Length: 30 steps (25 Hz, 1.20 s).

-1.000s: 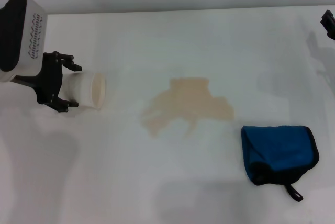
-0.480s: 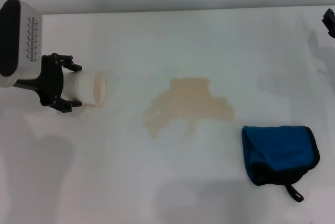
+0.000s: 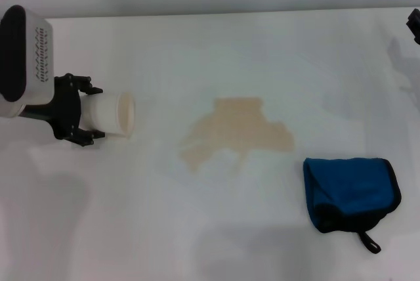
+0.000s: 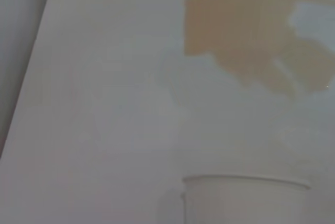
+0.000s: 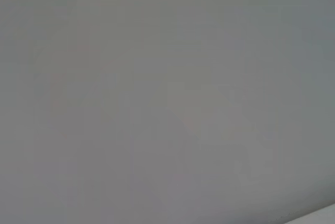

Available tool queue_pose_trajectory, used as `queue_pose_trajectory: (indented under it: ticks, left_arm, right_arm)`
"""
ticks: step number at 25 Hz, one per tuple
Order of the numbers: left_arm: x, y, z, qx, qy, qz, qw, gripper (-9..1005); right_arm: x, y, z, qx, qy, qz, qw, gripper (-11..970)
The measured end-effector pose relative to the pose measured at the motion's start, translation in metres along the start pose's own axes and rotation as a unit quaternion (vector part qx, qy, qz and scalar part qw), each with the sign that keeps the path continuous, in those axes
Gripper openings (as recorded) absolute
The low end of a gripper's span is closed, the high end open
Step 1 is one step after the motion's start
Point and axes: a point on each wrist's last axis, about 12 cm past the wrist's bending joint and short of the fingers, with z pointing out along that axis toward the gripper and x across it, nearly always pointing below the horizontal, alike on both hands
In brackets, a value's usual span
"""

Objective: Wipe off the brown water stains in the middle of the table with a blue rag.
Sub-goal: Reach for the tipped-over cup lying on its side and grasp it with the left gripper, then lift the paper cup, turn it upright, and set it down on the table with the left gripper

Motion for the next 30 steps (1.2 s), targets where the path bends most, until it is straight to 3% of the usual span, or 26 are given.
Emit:
queue_pose_trajectory:
  ticks: [10,16,21,23,26,30]
  left_arm:
    - [0.003,-0.001,-0.001,-0.045,-0.04,-0.048,0.997,736]
    - [0.01,-0.003,-0.013,-0.12,-0.121,-0.125,0.977,694]
    - [0.025,-0.017,-0.016,-0.209,-0.18,-0.217,0.936,668]
    - [0.028,-0.026,-0.014,-0.242,-0.213,-0.258,0.911,657]
    - [0.035,-0.049,-0.009,-0.298,-0.259,-0.31,0.865,641]
    - [0.04,-0.074,-0.001,-0.352,-0.27,-0.339,0.83,620]
  right_arm:
    - [0.0,0.0,0.0,-0.001,0.0,-0.002,1.0,704]
    - [-0.002,-0.001,0.001,-0.001,-0.002,-0.003,1.0,704]
    - [-0.005,-0.001,0.002,-0.003,-0.006,-0.008,1.0,705]
    - [-0.006,-0.001,0.002,-0.004,-0.007,-0.009,1.0,705]
    - [-0.006,-0.001,0.002,-0.003,-0.007,-0.01,1.0,705]
    - [-0.008,-0.002,0.003,-0.004,-0.01,-0.014,1.0,705]
